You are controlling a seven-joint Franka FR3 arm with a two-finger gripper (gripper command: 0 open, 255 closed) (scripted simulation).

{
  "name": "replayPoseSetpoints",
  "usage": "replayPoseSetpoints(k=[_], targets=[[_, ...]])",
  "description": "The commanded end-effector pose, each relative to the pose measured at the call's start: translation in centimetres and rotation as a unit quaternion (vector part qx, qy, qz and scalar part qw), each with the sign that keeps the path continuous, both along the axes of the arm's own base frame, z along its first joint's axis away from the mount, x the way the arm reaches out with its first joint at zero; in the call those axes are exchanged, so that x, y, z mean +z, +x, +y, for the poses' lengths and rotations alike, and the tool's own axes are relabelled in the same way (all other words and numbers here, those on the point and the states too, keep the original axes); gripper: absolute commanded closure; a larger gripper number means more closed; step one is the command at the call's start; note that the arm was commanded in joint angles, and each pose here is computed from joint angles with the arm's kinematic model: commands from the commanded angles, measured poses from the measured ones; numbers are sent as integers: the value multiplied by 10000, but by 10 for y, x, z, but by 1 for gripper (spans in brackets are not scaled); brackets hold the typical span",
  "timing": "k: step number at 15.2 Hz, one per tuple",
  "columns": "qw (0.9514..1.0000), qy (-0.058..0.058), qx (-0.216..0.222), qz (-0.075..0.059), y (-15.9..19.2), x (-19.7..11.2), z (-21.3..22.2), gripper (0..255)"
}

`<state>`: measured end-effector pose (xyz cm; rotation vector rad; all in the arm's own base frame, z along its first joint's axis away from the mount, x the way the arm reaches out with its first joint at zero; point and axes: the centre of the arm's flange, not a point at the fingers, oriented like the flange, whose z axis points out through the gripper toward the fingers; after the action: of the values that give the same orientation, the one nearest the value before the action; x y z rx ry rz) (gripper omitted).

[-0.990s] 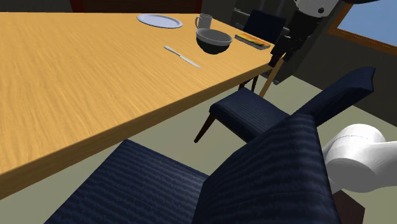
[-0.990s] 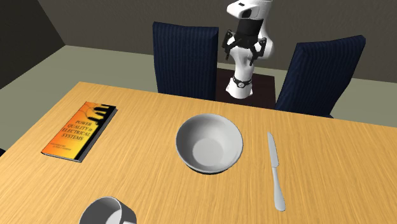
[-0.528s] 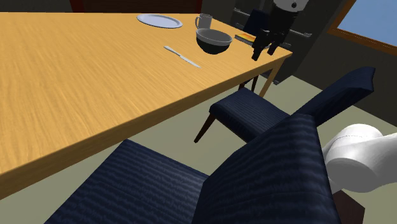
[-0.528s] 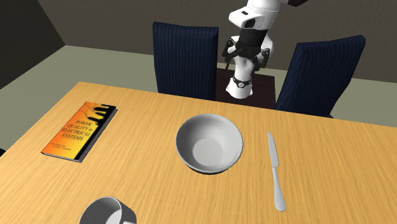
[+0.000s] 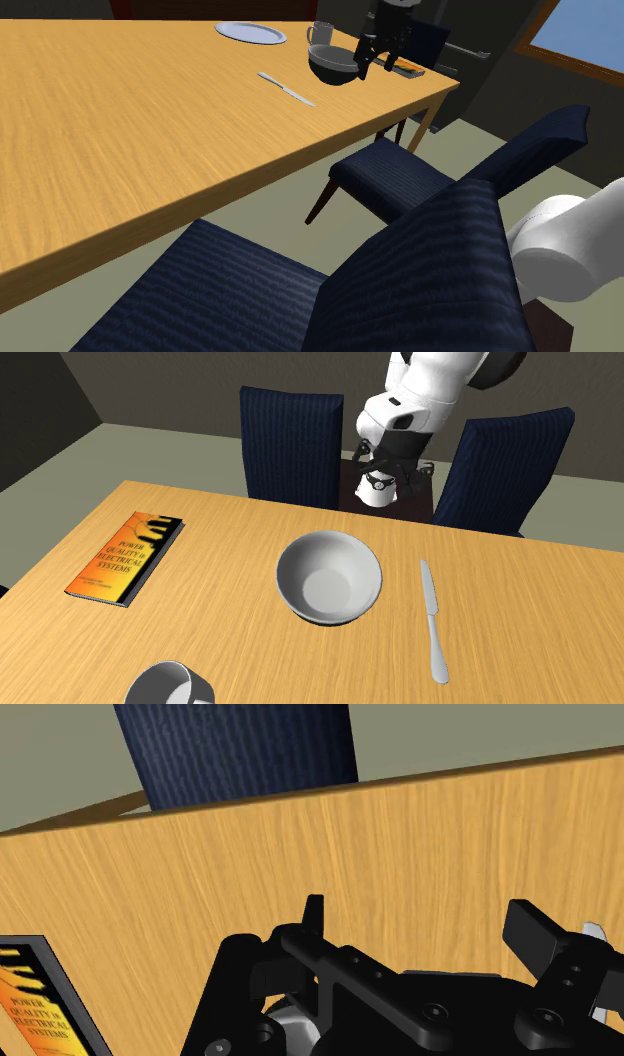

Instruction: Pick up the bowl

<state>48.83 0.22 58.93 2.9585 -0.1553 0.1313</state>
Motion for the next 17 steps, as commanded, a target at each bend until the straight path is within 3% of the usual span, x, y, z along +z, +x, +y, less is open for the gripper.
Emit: replayPoseSetpoints(k=[1, 13, 17], targets=[[10000, -66, -44, -1, 29, -3, 8, 0], [9984, -473, -305, -4, 188, -14, 34, 0], [9983, -494, -319, -4, 197, -30, 35, 0]])
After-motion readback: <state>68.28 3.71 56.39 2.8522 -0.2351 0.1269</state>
